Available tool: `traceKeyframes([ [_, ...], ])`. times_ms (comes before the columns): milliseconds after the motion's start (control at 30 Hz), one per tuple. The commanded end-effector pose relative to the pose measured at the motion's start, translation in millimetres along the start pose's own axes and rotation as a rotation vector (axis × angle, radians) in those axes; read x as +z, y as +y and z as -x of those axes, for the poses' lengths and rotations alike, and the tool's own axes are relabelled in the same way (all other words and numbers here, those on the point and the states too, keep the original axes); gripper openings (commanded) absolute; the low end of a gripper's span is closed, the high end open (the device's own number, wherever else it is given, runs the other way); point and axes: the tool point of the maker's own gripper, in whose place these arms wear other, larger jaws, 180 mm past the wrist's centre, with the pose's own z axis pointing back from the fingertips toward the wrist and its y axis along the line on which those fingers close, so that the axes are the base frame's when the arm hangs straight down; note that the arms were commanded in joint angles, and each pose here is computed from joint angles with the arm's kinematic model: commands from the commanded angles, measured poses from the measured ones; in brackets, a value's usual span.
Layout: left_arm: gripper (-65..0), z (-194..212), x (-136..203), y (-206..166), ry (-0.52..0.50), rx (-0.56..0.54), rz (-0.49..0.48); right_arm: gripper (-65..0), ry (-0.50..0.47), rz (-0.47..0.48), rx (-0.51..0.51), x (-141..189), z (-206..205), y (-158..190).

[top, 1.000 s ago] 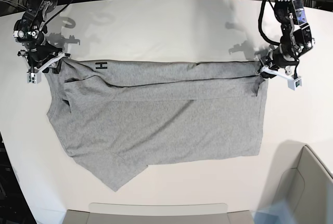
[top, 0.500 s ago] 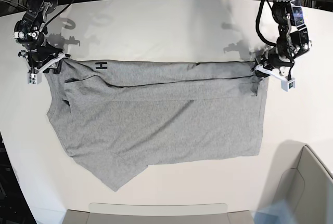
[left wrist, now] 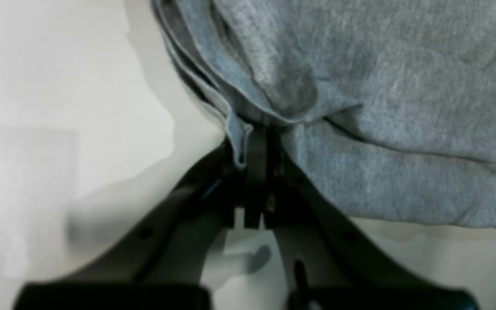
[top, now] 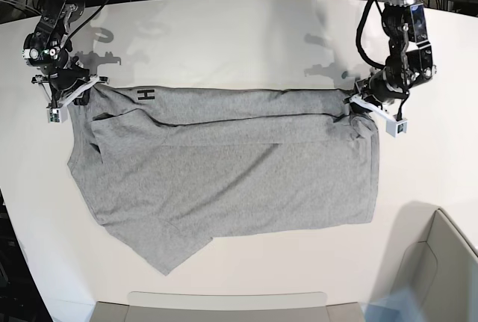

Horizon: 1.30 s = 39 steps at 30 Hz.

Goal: Fold the T-shirt properly
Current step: 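Drag the shirt toward the robot with both grippers, then release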

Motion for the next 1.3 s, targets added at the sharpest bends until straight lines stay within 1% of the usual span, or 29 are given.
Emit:
traceKeyframes([
  [0,-65.0,4,5,14,0.021,-0.016,-0.044,-65.0,0.009,0.012,0.019,4,-3,-7],
  [67,-65.0,11,7,22,0.031,-0.01,-0.058,-65.0,0.014,0.015,0.025,6,-3,-7],
  [167,-65.0,14,15,43,0.024,0.042,-0.094,-65.0,0.032,0.015,0.042,10,7,-5],
  [300,-65.0,25,25,67,0.03,0.083,-0.137,-65.0,0.034,-0.001,0.059,17,15,8],
  [600,-65.0,45,29,79,0.069,0.089,-0.166,-65.0,0.056,-0.004,0.066,20,27,10],
  [733,-65.0,50,39,99,0.082,0.065,-0.209,-65.0,0.068,-0.006,0.074,22,33,11],
  [800,-65.0,53,42,104,0.092,0.058,-0.224,-65.0,0.065,-0.01,0.09,27,34,15],
  [867,-65.0,54,50,118,0.091,0.067,-0.251,-65.0,0.07,-0.042,0.1,28,41,32],
  [933,-65.0,58,56,128,0.092,0.082,-0.272,-65.0,0.066,-0.055,0.11,33,43,41],
  [1000,-65.0,61,62,136,0.09,0.095,-0.291,-65.0,0.065,-0.064,0.1,36,47,49],
  [1067,-65.0,65,65,142,0.094,0.103,-0.304,-65.0,0.06,-0.065,0.095,38,47,51],
  [1267,-65.0,84,73,152,0.135,0.104,-0.33,-65.0,0.097,-0.063,0.098,43,64,49],
])
